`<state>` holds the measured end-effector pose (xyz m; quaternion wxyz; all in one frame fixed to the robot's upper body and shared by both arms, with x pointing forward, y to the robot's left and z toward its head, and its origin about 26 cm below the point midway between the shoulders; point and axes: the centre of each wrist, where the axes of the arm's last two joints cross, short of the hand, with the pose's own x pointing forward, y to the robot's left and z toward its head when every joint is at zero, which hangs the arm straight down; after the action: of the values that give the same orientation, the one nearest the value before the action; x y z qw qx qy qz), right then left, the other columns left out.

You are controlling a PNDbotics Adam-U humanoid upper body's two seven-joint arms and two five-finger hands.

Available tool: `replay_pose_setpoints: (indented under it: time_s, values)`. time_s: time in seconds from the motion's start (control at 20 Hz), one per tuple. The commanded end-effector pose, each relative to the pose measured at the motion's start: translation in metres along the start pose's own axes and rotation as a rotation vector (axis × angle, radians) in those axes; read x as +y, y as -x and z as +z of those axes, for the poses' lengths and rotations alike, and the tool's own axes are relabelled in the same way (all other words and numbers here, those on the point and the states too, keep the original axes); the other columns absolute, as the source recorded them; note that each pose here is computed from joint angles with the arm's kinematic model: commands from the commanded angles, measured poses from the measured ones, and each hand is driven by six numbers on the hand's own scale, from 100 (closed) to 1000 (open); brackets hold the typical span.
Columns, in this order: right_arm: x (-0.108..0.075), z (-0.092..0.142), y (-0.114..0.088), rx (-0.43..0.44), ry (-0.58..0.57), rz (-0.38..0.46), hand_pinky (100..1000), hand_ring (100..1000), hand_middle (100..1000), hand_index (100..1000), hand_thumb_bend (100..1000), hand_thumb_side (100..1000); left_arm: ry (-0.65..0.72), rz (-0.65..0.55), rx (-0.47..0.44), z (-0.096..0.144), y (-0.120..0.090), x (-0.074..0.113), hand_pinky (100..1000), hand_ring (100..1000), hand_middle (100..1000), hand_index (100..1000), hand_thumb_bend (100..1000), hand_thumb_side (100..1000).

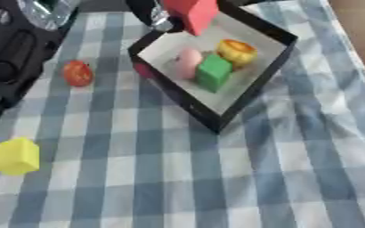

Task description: Pick up objects on the table and place them in the box.

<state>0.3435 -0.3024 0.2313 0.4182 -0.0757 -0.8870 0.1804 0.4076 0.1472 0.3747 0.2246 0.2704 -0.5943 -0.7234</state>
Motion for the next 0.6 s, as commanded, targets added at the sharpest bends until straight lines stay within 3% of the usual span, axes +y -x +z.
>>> replay_pose_setpoints:
  time_s: [0.05,0.35,0.6]
  values:
    - [-0.004,-0.003,-0.009,-0.027,-0.005,0.009,934,787,798,782,100,799,0.007,0.043,0.038,-0.019,-0.003,0.0,753,721,652,716,441,100]
    - [-0.004,0.0,-0.006,-0.014,0.0,0.015,934,787,798,781,100,803,0.051,0.069,0.111,-0.048,0.013,-0.032,762,733,668,733,507,140]
    - [-0.004,0.002,-0.005,-0.007,0.003,0.018,934,787,798,782,100,805,0.094,0.056,0.156,-0.061,0.032,-0.058,797,774,734,809,594,233]
